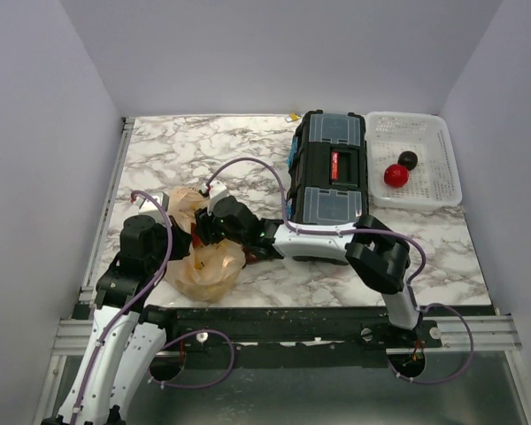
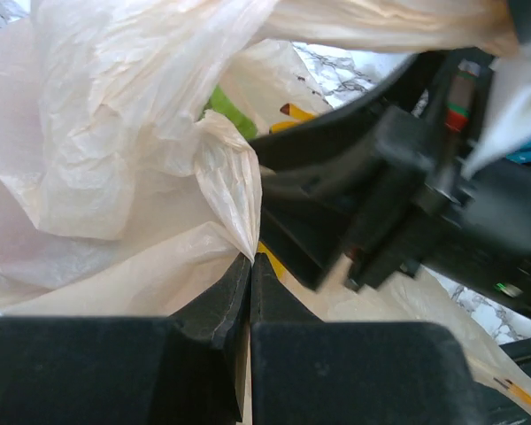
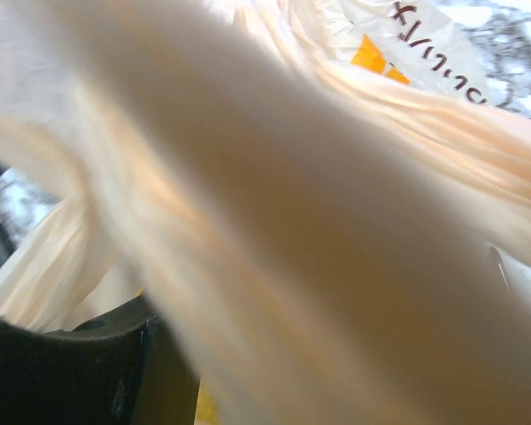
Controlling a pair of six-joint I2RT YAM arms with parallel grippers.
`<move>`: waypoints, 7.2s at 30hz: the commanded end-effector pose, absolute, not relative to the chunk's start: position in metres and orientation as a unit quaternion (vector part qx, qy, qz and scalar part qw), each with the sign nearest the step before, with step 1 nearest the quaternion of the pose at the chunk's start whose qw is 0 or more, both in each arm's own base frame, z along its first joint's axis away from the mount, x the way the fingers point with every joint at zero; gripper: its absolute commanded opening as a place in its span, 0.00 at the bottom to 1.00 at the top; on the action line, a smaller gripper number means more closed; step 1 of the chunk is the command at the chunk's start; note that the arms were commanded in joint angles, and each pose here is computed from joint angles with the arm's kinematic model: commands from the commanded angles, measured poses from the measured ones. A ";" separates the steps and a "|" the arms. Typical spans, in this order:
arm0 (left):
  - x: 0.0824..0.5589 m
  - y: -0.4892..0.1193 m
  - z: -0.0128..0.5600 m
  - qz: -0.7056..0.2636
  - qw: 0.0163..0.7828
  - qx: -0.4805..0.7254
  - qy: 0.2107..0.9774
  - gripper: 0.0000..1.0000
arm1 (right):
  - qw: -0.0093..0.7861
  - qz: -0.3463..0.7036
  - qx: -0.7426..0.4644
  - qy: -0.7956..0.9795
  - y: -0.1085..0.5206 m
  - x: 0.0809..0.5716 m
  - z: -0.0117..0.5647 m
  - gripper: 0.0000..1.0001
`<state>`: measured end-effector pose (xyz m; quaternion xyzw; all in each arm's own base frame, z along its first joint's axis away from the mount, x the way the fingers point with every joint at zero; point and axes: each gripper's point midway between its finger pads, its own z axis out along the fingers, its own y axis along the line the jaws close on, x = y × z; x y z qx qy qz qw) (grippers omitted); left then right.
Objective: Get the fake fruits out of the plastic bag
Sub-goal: Take out the fake fruit from the plastic bag, then place the fake fruit in the bin, then adjust the plastic bag at the center of the board.
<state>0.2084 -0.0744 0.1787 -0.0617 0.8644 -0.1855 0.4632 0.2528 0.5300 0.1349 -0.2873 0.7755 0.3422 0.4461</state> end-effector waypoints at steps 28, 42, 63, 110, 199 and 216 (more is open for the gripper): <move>0.210 -0.077 0.175 -0.178 0.440 -0.063 0.878 0.00 | 0.524 0.158 -0.305 0.780 0.526 0.346 0.056 0.83; 0.211 -0.078 0.173 -0.176 0.435 -0.063 0.881 0.00 | 0.537 0.180 -0.313 0.763 0.542 0.351 0.065 0.62; 0.211 -0.074 0.177 -0.170 0.448 -0.070 0.875 0.00 | 0.463 0.324 -0.350 0.747 0.516 0.270 0.143 0.12; 0.209 -0.076 0.180 -0.179 0.454 -0.065 0.871 0.00 | 0.648 -0.041 0.207 0.732 0.033 0.435 0.315 0.01; 0.206 -0.064 0.196 -0.156 0.477 -0.076 0.862 0.00 | 0.489 0.370 -0.271 0.742 0.349 0.318 0.297 0.83; 0.211 -0.057 0.189 -0.132 0.494 -0.061 0.857 0.00 | 0.409 0.362 -0.402 0.735 0.497 0.226 0.209 0.61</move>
